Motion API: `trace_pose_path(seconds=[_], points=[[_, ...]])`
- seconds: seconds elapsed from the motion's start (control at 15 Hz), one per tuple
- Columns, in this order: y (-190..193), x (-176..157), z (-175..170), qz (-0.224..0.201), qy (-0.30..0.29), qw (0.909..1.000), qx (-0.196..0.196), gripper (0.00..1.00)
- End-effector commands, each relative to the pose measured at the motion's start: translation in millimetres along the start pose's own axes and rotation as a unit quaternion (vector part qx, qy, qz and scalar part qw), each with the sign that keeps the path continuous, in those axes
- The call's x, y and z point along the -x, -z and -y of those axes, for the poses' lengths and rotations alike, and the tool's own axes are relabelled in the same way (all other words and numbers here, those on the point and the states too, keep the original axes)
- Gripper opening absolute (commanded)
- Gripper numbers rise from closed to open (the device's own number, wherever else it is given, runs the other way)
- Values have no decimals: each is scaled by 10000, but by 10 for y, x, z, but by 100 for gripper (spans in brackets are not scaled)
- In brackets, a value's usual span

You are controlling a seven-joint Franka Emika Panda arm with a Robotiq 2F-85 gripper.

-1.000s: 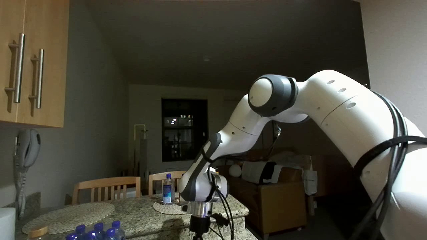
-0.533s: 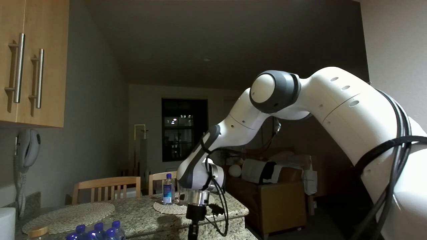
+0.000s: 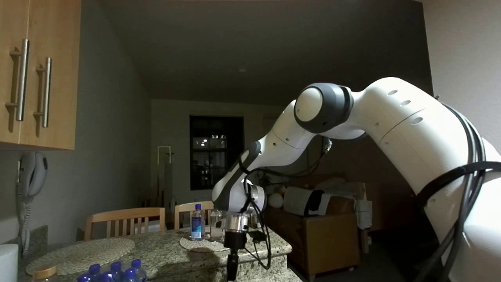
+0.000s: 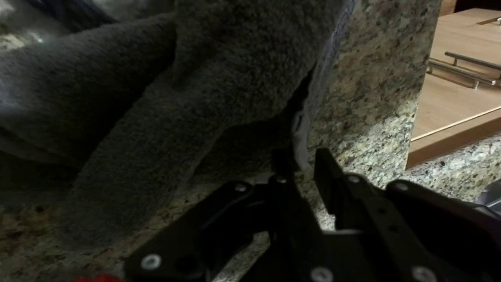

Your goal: Move the towel to the right

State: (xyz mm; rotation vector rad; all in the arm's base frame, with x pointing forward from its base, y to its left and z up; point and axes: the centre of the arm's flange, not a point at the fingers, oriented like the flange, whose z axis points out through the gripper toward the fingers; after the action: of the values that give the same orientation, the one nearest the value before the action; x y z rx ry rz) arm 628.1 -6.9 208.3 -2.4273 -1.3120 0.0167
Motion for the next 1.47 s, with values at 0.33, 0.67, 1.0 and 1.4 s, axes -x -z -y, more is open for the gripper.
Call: trace_pose_path(seconds=[0.33, 0.67, 1.0, 1.4], points=[[-172, 141, 70, 129, -121, 9994, -292, 86], [-262, 146, 136, 366, -114, 9975, -595, 100], [-292, 177, 199, 534, -81, 9953, -805, 59], [-366, 211, 179, 622, -90, 9948, -796, 21]])
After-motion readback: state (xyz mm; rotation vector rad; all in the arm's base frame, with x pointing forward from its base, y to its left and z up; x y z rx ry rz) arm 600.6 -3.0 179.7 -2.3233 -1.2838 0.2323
